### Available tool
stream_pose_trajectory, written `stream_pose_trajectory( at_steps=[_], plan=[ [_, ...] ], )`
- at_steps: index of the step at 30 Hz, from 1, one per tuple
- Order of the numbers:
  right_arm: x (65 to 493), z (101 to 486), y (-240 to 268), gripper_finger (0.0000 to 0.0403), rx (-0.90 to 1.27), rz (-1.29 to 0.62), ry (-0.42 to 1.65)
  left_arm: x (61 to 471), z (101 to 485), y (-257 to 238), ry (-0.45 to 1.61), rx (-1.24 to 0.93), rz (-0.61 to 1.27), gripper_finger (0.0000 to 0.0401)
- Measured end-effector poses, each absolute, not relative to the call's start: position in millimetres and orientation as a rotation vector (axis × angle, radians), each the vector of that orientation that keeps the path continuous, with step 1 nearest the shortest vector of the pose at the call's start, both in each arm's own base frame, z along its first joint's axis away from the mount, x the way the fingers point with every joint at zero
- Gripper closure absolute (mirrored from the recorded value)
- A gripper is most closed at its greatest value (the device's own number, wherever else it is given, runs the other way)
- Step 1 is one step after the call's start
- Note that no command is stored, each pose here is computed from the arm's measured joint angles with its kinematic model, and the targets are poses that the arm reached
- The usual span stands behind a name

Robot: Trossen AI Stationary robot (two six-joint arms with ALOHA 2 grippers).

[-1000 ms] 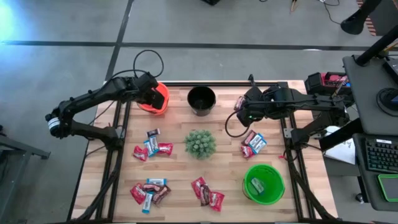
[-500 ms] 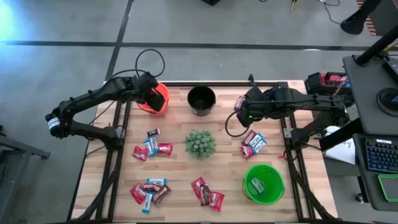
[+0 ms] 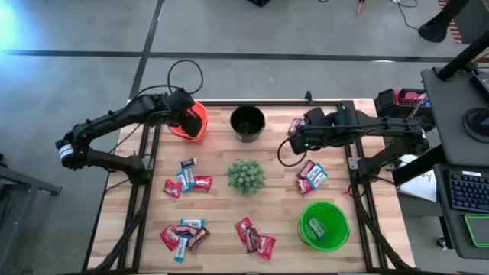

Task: Sort candy
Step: Put the brown chocolate into the black bucket

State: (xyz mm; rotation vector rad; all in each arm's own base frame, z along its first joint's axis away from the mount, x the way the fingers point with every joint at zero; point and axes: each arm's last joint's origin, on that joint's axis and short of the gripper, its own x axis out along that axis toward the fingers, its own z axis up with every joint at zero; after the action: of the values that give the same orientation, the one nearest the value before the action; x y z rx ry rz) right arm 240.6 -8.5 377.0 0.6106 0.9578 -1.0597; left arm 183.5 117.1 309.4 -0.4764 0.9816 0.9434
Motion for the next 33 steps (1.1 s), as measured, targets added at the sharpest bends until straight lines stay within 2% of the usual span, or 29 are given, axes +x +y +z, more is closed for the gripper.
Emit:
stream_pose_trajectory(
  at_steps=[7, 19, 26, 33],
  plan=[
    [240.2, 350.7, -26.8, 0.0225, 0.654, -1.205, 0.998, 186.6, 311.3, 119.2, 0.956, -0.436, 0.916, 0.0275],
    [238.6, 316.4, -72.2, 0.0225, 0.736, -1.335, 1.000, 187.0, 312.1, 119.4, 0.975, -0.373, 0.878, 0.0275],
    [232.4, 279.7, -105.4, 0.0225, 0.840, -1.347, 1.029, 186.4, 313.5, 119.0, 0.987, -0.323, 0.849, 0.0275],
    [229.7, 249.9, -133.4, 0.0225, 0.927, -1.315, 0.933, 183.1, 317.0, 117.1, 0.993, -0.268, 0.818, 0.0275]
  ],
)
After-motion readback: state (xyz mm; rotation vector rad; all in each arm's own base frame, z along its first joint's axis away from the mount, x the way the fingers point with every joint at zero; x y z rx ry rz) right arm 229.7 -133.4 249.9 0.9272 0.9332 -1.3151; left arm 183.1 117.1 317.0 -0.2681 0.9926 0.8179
